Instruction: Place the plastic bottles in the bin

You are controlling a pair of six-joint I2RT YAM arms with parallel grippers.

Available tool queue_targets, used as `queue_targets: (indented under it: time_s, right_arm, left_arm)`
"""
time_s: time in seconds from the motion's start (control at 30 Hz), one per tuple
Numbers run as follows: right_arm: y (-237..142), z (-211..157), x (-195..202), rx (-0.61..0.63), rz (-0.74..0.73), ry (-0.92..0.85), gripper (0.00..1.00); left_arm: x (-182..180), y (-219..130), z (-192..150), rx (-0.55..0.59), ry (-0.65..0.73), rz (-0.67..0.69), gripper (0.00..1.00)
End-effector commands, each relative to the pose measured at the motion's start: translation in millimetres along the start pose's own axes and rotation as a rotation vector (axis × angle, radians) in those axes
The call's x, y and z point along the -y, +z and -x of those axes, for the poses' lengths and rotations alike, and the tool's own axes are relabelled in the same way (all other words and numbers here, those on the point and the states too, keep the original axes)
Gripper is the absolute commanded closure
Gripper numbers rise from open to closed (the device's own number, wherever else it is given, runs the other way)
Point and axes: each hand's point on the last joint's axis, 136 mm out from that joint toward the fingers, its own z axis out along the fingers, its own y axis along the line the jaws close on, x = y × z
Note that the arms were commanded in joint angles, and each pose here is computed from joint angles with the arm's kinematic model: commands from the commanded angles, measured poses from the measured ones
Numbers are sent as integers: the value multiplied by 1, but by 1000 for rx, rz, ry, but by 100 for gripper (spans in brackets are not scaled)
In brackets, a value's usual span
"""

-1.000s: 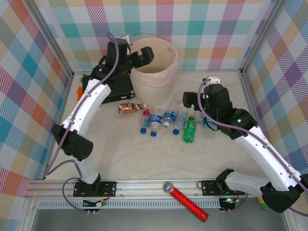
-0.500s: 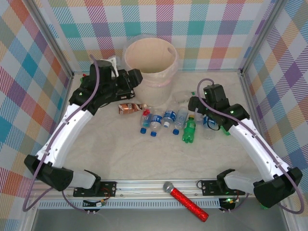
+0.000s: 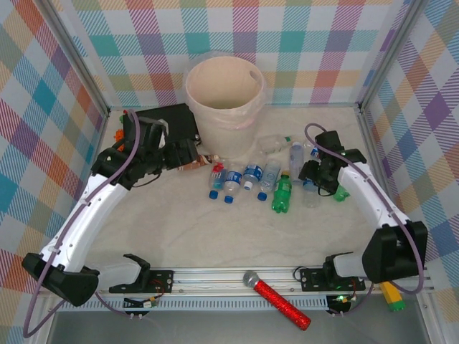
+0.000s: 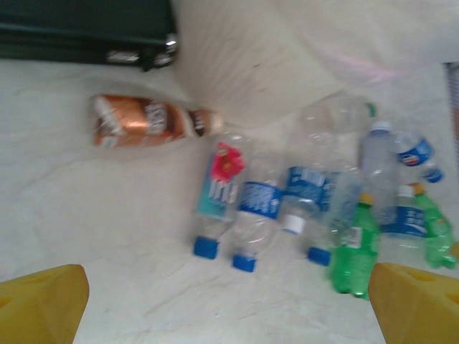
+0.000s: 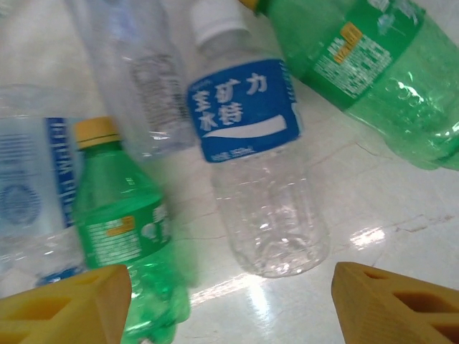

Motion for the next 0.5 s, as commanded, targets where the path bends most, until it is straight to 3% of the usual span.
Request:
queue_targets:
  time_s: [0.0, 0.2, 0.47]
  right_arm:
    - [20, -9, 6, -78, -17, -16, 29]
    - [48, -3, 5, -131, -42, -39, 29]
    - [81, -3, 9, -212, -89, -85, 30]
  left_arm:
    - [-20, -10, -15, -21, 39, 62, 0]
    - [-9, -15, -25, -22, 79, -45, 0]
    - [-12, -17, -29, -38, 84, -35, 1]
